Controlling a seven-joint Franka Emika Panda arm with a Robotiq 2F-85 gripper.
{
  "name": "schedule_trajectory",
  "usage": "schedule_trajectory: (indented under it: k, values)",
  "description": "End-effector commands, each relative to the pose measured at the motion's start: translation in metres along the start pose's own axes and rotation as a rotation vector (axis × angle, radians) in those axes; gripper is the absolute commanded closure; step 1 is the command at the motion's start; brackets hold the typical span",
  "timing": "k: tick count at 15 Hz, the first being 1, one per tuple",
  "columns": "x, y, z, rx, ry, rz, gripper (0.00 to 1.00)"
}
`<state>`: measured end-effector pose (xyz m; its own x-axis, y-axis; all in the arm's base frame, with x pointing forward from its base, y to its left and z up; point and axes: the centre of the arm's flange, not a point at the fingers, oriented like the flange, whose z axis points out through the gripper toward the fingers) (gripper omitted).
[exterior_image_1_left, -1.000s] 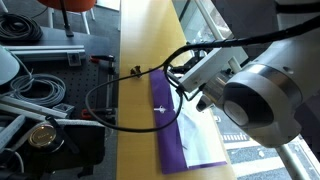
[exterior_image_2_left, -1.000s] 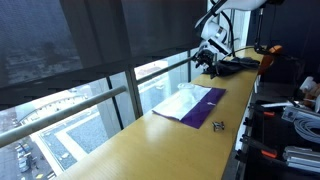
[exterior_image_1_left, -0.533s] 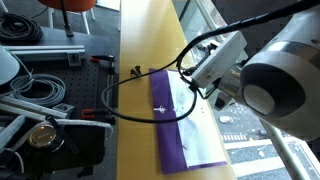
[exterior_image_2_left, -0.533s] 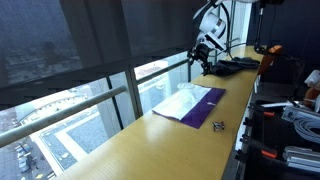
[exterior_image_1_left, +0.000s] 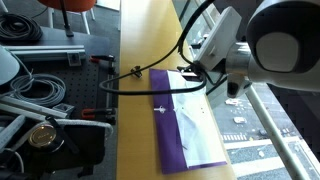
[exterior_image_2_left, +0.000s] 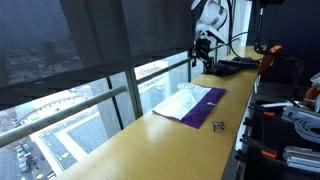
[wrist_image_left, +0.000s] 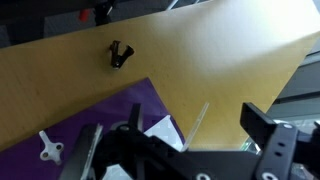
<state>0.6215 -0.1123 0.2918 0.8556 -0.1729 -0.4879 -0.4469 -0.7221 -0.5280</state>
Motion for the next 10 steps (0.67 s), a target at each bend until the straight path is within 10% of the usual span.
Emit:
schedule_trajectory:
  k: [1,10]
  values:
    - [-0.025,0.002,0.014,-0.126,0.115,-0.003,0.00]
    - [-0.058,-0.034,0.055,-0.168,0.215,-0.105,0.00]
